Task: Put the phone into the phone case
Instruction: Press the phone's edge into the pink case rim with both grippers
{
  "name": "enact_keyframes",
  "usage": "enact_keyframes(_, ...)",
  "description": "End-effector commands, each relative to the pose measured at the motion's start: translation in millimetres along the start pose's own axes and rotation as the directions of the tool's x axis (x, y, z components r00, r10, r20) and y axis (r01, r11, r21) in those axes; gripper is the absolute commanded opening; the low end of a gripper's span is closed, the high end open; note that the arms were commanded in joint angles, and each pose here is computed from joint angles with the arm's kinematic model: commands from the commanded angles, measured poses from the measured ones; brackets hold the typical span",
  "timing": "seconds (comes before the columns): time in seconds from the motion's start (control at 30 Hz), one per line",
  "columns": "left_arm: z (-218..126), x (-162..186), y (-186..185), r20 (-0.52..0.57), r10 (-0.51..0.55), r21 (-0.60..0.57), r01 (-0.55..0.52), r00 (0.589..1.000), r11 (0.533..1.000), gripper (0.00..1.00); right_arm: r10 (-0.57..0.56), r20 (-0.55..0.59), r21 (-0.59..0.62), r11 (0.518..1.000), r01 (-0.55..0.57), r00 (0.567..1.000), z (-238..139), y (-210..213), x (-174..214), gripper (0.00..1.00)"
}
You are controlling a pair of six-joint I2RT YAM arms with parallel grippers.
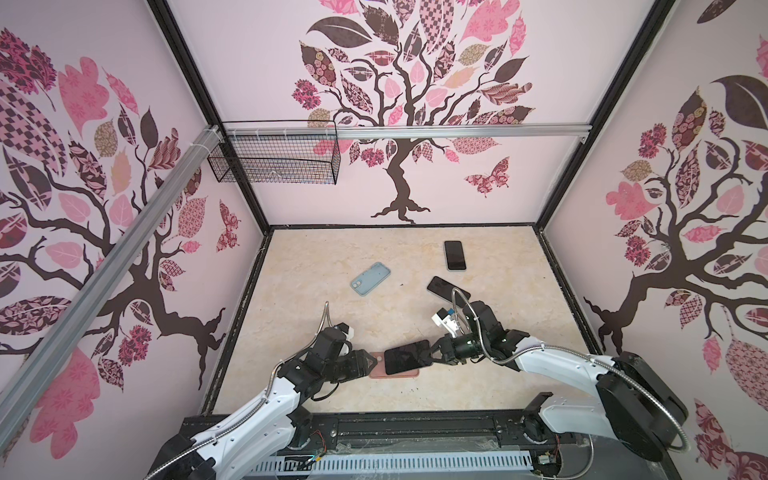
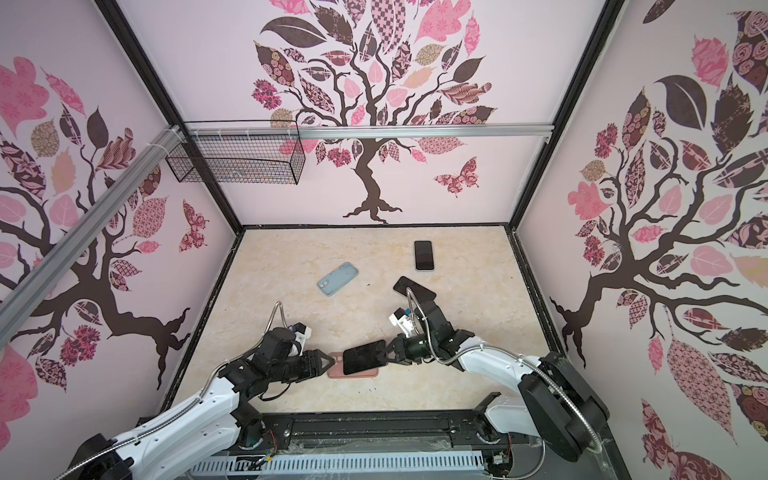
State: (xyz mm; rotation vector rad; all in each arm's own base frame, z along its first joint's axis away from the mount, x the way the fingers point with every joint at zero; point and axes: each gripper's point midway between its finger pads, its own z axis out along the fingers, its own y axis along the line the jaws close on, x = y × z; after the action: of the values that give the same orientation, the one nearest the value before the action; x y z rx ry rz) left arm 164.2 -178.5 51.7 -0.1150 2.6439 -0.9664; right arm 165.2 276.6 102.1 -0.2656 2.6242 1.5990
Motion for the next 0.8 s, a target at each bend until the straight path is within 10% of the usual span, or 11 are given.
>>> enact_keyframes(0.0,6.1,1.7,-3.0,0.002,0.007,0.046,-0.007,1.000,0.999,0.58,-0.050,0.002,-0.079,0.996,0.050,0.999,2.0,22.3,-13.0,0.00)
enact_keyframes(0.77,24.2,9.6,4.1,-0.061,-0.027,0.040,0.030,0.998,0.999,0.54,0.020,-0.032,-0.074,0.997,-0.022,0.999,23.9,-0.8,-18.9,0.00)
